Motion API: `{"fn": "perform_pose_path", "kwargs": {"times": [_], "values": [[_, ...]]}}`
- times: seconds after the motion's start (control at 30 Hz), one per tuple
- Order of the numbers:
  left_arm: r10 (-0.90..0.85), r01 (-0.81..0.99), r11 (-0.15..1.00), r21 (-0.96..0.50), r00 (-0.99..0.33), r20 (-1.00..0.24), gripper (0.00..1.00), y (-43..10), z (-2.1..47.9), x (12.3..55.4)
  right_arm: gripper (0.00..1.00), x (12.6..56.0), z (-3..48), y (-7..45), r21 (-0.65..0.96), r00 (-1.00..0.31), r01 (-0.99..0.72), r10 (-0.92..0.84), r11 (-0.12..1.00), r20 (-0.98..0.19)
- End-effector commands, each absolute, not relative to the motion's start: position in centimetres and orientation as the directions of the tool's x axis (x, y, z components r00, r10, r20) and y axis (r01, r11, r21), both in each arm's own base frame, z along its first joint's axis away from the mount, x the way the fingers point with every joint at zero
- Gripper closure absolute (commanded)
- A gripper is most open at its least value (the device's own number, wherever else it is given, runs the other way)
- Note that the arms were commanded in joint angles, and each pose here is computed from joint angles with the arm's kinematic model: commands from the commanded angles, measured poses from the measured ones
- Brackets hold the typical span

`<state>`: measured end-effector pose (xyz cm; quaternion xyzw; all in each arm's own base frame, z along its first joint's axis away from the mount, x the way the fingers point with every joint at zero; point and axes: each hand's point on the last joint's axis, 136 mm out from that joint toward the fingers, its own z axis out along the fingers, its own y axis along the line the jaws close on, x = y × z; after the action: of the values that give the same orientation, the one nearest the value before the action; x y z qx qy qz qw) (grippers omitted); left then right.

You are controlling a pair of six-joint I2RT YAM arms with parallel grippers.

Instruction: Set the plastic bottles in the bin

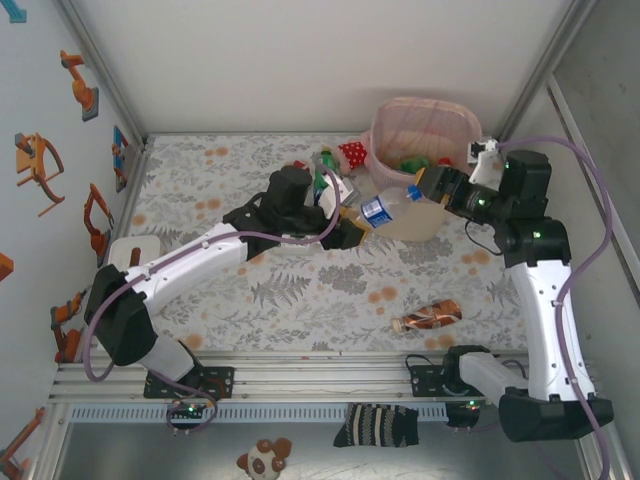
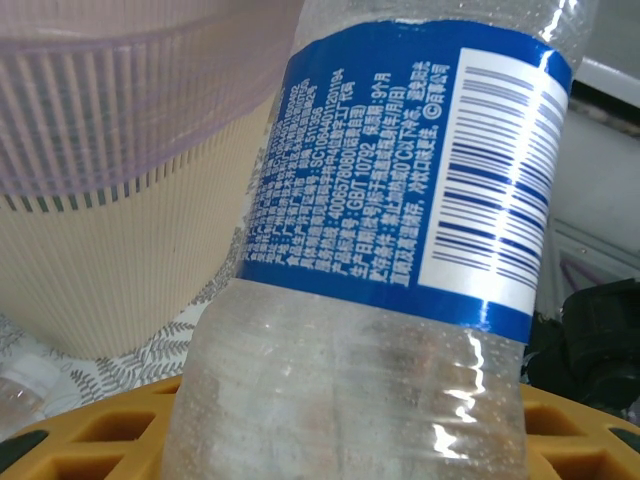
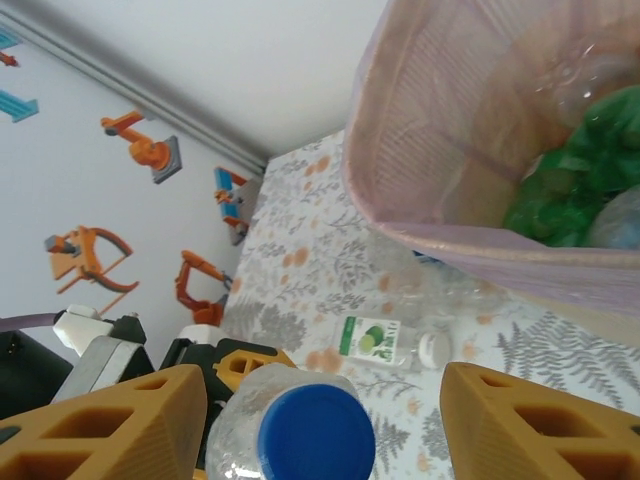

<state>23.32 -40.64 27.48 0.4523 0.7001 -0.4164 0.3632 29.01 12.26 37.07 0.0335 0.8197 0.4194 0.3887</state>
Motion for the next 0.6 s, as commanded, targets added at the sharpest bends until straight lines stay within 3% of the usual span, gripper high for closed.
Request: {"fn": "perform_pose_path", "kwargs": {"times": [0.0,0.3,0.57], "values": [[0.264,0.946,0.195,-0.259,-0.305,-0.915,0.56,-41.4,30.4,23.0,0.42,29.3,37.5,13.0,0.749,-0.706,-0.304,0.389,0.588,-0.591],[0.236,0.941,0.175,-0.290,-0.326,-0.916,0.56,-42.1,30.7,23.1,0.56,30.0,37.5,13.4,0.784,-0.716,-0.302,0.414,0.542,-0.562],[0.211,0.934,0.179,-0.308,-0.343,-0.915,0.55,-42.5,31.1,23.5,0.59,30.1,37.9,13.7,0.797,-0.723,-0.308,0.418,0.520,-0.551]]}}
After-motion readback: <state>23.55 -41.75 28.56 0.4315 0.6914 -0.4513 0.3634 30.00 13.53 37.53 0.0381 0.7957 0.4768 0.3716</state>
